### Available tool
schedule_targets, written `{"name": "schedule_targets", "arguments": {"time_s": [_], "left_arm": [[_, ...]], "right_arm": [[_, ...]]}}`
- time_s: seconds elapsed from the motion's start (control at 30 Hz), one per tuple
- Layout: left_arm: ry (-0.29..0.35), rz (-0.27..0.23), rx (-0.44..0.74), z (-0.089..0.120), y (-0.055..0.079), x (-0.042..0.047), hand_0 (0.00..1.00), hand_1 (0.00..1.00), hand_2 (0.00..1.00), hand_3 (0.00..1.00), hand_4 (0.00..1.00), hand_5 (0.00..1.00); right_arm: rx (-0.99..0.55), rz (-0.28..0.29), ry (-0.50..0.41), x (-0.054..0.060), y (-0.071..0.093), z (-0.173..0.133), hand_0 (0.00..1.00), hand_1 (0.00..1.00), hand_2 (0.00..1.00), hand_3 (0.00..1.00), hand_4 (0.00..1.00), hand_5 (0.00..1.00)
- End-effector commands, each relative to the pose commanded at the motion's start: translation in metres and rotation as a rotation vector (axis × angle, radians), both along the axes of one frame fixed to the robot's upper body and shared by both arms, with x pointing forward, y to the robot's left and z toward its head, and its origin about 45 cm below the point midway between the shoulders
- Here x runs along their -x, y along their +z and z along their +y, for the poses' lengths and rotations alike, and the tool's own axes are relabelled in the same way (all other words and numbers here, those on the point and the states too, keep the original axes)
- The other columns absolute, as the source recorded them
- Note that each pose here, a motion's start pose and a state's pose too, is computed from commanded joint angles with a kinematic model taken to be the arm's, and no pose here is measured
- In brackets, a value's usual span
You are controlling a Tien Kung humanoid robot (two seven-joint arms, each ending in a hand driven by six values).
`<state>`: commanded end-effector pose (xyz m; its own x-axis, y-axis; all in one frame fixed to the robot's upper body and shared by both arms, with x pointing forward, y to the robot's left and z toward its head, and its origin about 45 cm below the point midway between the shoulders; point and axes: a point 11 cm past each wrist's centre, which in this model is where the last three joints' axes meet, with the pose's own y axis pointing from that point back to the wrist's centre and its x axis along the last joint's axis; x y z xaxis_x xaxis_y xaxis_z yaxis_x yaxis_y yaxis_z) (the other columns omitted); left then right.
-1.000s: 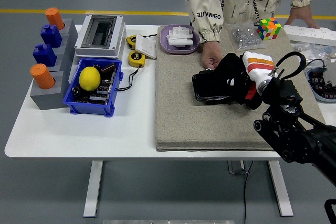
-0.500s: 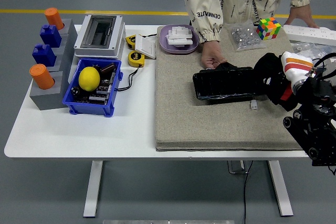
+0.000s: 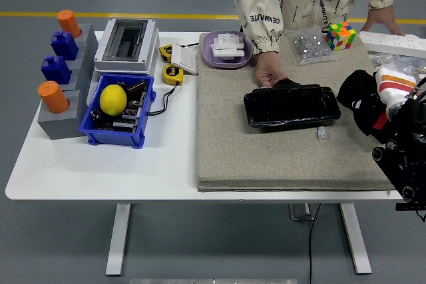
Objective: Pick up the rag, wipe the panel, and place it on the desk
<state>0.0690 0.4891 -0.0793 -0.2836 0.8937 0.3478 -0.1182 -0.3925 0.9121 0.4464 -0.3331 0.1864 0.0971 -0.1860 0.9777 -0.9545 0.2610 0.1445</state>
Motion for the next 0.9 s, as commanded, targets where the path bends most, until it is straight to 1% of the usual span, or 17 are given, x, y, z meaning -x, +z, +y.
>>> {"name": "schedule_targets", "arguments": {"time_s": [0.17, 0.4, 0.67, 0.77, 0.9], "left_arm": [[0.000, 0.000, 0.000, 0.000, 0.000, 0.0000, 0.604, 0.636, 0.635, 0.559, 0.633, 0.441], [0.000, 0.001, 0.002, -0.001, 0.000, 0.0004, 0.604, 0.636, 0.635, 0.560, 0.633, 0.441], [-0.001, -0.002, -0.001, 0.000, 0.000, -0.0011, 0.603, 0.636, 0.635, 0.559, 0.633, 0.441], [0.000, 0.001, 0.000, 0.000, 0.000, 0.0000, 0.603, 0.636, 0.635, 0.559, 0.633, 0.441], [-0.001, -0.001, 0.000, 0.000, 0.000, -0.0007, 0.604, 0.636, 0.635, 0.560, 0.633, 0.442]], "right_arm": [[-0.004, -0.004, 0.017, -0.002, 0.001, 0.009, 0.237, 0.288, 0.345, 0.407, 0.949, 0.092], [-0.025, -0.011, 0.049, -0.005, 0.002, 0.030, 0.238, 0.288, 0.344, 0.406, 0.949, 0.094], [-0.096, -0.015, 0.055, -0.005, -0.002, 0.050, 0.238, 0.288, 0.344, 0.406, 0.948, 0.094], [-0.115, -0.014, 0.070, -0.005, -0.003, 0.063, 0.238, 0.288, 0.344, 0.406, 0.948, 0.094], [-0.131, -0.019, 0.097, -0.006, -0.001, 0.078, 0.239, 0.288, 0.345, 0.407, 0.949, 0.093]]}}
